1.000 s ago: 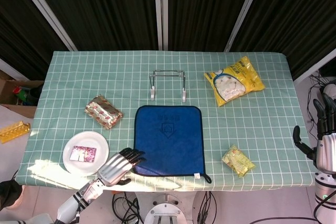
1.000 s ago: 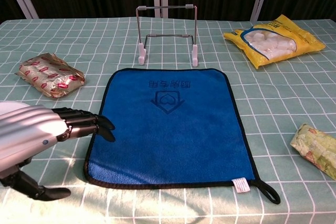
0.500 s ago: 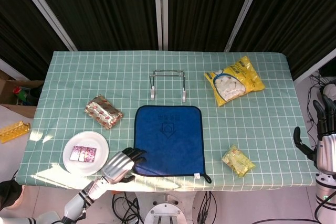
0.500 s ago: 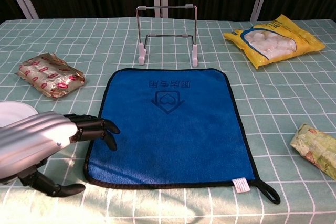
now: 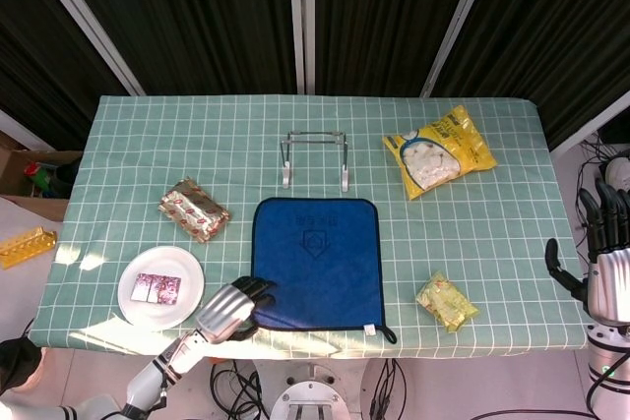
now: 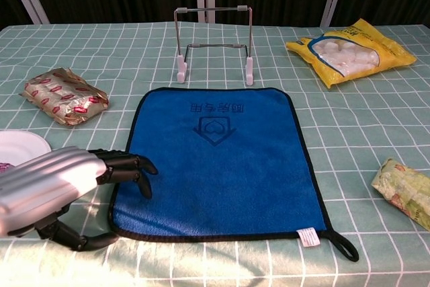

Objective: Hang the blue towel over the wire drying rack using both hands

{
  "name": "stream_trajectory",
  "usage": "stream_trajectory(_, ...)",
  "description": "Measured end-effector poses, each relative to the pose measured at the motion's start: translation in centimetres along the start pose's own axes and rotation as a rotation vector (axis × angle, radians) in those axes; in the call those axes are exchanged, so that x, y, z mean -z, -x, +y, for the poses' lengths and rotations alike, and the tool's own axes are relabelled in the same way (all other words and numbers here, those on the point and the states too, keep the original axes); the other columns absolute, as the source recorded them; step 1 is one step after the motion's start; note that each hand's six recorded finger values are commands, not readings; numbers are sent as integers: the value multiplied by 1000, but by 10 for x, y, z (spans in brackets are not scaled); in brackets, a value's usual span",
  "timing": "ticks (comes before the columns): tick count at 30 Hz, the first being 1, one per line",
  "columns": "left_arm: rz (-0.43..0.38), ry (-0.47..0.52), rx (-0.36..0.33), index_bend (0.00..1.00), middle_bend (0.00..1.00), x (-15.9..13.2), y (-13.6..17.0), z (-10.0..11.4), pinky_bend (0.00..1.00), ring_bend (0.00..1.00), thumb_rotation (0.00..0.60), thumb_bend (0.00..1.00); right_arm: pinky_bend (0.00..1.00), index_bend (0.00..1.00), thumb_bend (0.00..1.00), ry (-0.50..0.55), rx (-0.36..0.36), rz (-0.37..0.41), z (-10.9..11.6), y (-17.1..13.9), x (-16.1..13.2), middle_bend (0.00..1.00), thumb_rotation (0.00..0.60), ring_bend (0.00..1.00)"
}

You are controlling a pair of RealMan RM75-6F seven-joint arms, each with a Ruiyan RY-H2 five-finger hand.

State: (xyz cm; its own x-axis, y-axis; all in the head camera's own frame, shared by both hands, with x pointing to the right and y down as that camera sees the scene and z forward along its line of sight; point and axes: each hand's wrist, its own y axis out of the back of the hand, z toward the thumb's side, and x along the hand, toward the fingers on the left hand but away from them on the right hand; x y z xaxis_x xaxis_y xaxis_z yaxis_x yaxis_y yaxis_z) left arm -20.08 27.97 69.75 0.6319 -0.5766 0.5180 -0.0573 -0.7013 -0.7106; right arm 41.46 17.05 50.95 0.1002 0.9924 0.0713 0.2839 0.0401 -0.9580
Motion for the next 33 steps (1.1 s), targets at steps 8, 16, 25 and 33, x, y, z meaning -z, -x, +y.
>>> stream_trajectory(8, -5, 16, -19, 403, 222, 0, -5, 1, 302, 220, 600, 340, 0, 0, 450, -3, -2, -3, 1, 0, 1, 0, 600, 0)
stream_trajectory(16, -14, 41, -39, 430, 227, -1, -8, 1, 305, 222, 600, 363, 0, 0, 455, -5, -7, -8, -1, -1, 4, 0, 600, 0)
stream_trajectory(25, -26, 96, -91, 511, 242, -4, -13, 7, 318, 237, 600, 418, 0, 0, 458, -8, -10, -14, -1, -2, 6, 0, 600, 0)
stream_trajectory(33, -23, 134, -96, 618, 262, -6, -17, 6, 326, 254, 600, 485, 0, 0, 459, -6, -15, -19, -2, -4, 8, 0, 600, 0)
